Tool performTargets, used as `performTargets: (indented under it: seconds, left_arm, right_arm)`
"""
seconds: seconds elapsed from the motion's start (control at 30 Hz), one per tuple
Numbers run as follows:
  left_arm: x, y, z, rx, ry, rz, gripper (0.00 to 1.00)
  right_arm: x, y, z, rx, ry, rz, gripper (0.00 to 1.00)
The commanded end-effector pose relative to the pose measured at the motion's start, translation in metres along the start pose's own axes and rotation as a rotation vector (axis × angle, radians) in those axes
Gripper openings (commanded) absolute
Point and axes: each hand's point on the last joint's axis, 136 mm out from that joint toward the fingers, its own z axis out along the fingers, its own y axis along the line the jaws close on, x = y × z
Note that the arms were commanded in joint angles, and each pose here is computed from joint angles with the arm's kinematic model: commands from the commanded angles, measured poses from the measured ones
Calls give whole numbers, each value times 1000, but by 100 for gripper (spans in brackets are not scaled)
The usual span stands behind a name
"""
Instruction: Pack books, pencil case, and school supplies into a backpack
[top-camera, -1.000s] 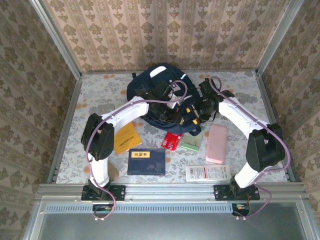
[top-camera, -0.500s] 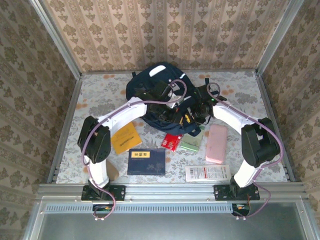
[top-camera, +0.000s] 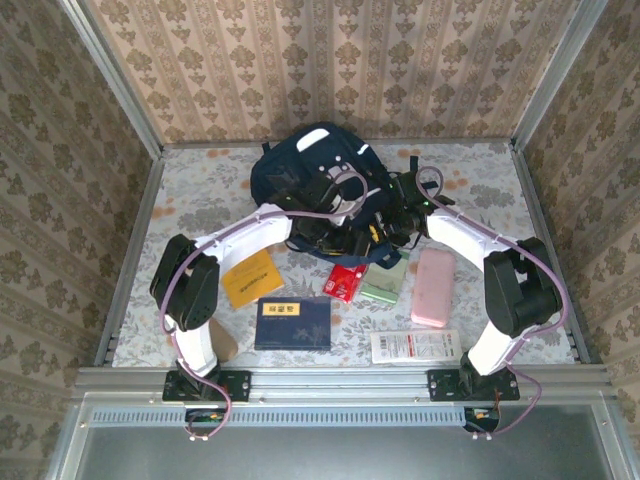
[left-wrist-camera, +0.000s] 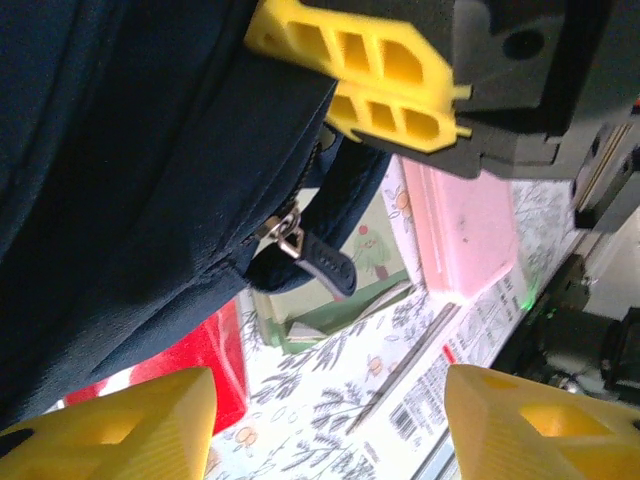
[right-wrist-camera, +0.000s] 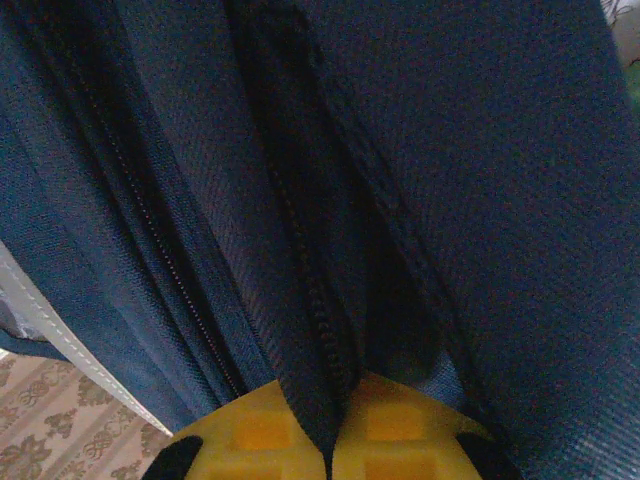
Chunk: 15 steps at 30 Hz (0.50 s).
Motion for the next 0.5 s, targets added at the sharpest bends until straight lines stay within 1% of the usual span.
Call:
performTargets:
  seconds: [0.0, 0.13, 0.23, 0.33, 0.47]
  left_arm:
    - [-8, -7, 3, 28, -40, -61, 65]
    - [-14, -7, 9, 40, -58, -93, 64]
    - [-14, -4, 15, 15, -57, -122, 63]
    - [-9, 6, 22, -42, -26, -170, 60]
    - [0, 22, 25, -125, 1, -244, 60]
  right_arm:
    - [5, 25, -14, -110, -11, 3, 0]
    - [7, 24, -14, -117, -21, 14, 0]
    - [5, 23, -15, -133, -35, 38, 0]
    - [3, 23, -18, -147, -49, 54, 0]
    - [1, 27, -22, -179, -72, 81, 0]
